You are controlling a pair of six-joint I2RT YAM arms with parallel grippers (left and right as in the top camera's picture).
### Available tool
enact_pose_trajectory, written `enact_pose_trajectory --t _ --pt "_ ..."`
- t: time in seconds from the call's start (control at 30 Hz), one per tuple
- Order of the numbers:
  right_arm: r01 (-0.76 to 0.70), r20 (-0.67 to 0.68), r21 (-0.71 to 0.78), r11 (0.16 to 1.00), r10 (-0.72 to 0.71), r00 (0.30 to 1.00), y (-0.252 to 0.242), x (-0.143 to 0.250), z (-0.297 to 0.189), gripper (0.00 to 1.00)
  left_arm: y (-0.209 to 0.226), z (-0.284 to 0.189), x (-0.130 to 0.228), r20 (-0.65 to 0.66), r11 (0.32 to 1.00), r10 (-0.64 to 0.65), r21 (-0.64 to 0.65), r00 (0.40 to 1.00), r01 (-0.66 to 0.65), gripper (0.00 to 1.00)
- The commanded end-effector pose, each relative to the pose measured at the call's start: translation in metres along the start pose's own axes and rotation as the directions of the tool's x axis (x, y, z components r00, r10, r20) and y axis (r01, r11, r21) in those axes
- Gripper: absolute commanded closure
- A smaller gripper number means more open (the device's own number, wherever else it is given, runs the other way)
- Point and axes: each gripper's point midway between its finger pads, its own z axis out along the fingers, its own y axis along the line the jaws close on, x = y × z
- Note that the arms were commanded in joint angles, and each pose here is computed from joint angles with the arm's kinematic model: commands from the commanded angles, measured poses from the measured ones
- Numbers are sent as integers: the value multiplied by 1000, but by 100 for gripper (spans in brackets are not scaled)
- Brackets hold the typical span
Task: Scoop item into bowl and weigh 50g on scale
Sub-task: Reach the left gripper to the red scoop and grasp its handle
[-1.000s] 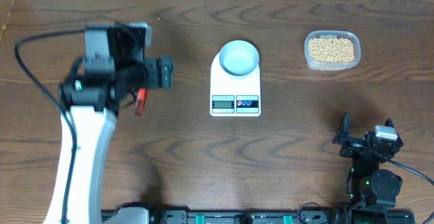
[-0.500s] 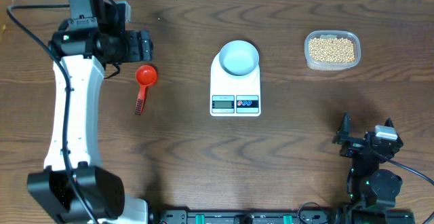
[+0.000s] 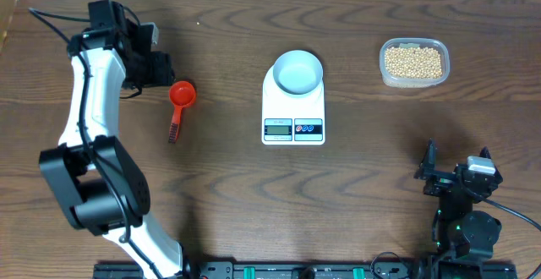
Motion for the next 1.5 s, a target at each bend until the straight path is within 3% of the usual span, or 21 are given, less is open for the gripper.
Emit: enact_pose_trajectory --t 0.0,0.23,0.43,0.67,1.47 --pt "-6 1 -3 1000 6 1000 1 0 0 1 2 16 -3 -13 1000 28 15 1000 -27 44" --pt "-6 1 -3 1000 6 1000 1 0 0 1 8 52 5 -74 1000 20 25 997 -18 60" --pt "-6 1 -3 1000 6 1000 1 0 0 1 11 76 13 -113 999 13 32 993 -9 62" --pt "-6 1 -3 1000 6 1000 1 0 0 1 12 92 21 -149 999 4 38 989 1 77" --pt "-6 1 -3 1000 6 1000 1 0 0 1 7 102 21 -128 999 19 38 992 -14 80"
